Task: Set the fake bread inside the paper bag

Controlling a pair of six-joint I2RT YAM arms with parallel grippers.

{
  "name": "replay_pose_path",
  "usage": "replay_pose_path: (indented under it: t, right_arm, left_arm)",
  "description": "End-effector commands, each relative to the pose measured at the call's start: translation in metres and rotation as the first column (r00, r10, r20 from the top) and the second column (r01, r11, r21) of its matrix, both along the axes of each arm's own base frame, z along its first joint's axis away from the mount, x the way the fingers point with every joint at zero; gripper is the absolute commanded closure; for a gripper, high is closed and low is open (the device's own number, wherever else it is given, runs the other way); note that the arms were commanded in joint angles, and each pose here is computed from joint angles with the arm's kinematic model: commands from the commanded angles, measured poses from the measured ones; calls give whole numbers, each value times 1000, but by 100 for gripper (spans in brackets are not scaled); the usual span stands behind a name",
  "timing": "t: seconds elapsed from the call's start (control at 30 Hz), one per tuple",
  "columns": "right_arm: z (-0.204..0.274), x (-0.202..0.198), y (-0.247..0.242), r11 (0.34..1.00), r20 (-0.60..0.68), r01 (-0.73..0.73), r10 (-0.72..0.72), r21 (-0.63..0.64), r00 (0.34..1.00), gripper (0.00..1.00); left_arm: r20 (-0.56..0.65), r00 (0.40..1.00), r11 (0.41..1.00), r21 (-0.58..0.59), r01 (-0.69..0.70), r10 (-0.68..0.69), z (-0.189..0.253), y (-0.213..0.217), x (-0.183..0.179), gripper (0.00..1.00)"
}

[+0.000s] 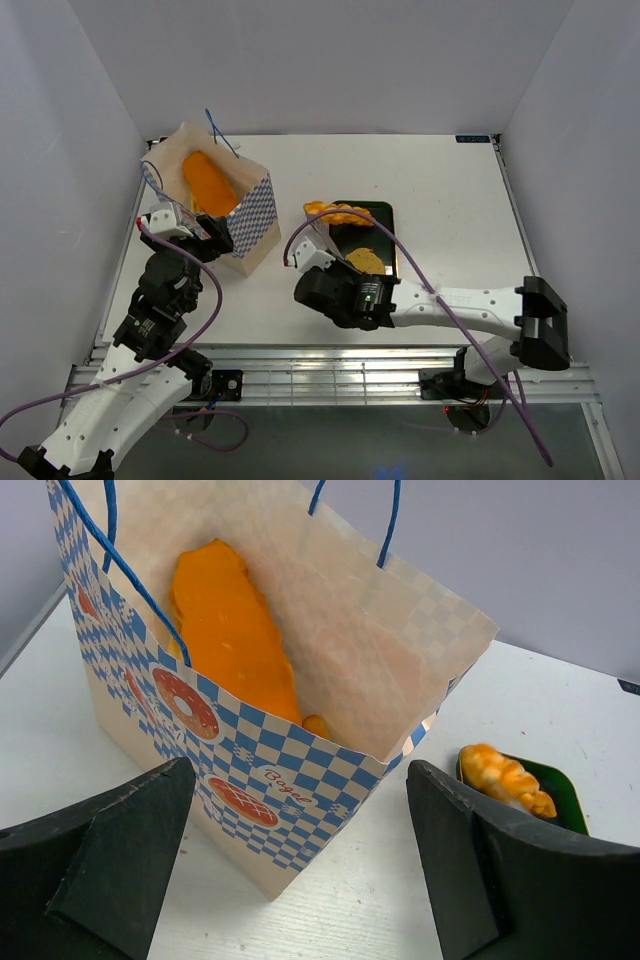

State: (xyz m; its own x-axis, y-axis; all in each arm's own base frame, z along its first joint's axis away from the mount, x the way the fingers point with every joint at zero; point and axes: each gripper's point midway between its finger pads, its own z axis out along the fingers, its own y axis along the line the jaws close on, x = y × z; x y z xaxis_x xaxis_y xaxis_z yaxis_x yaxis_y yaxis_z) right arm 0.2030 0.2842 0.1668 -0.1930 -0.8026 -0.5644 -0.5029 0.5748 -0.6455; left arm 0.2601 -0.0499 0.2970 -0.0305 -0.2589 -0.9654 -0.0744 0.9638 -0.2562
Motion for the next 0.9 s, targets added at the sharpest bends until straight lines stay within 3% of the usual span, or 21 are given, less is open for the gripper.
replay_pose_path:
  t: [0.0,0.23,0.3,0.37,0.4,0.47,0.7,0.87]
  right_arm:
    - [77,8,-9,966,112,81,-112,246,987,92]
    - [156,1,-31,808,110,66,-160,586,981,92]
    - [170,-3,-28,770,109,13,-108,638,988,92]
    - [196,-10,-25,682,121,-55,-50,729,991,92]
    - [202,-13,-24,673,137,-91,-15,734,990,92]
    - [228,-22,-19,586,176,-178,62,791,982,92]
    - [295,-50,1,385,314,-391,249,836,916,92]
    - [335,-60,23,297,377,-468,315,832,871,92]
  left_arm:
    - [9,1000,1000,1,8,-8,3,-1,-1,3]
    - [9,1000,1000,-1,-4,4,3,1,-2,3]
    - [10,1000,1000,-4,-16,16,3,3,-2,3]
    - [13,1000,1000,-7,-26,26,4,5,-3,3]
    - [16,999,1000,-10,-29,29,4,6,-3,3]
    - [19,999,999,-15,-32,32,5,7,-4,3]
    - [22,999,999,-15,-32,32,5,7,-4,3]
    - [14,999,1000,-10,-29,29,3,6,-3,3]
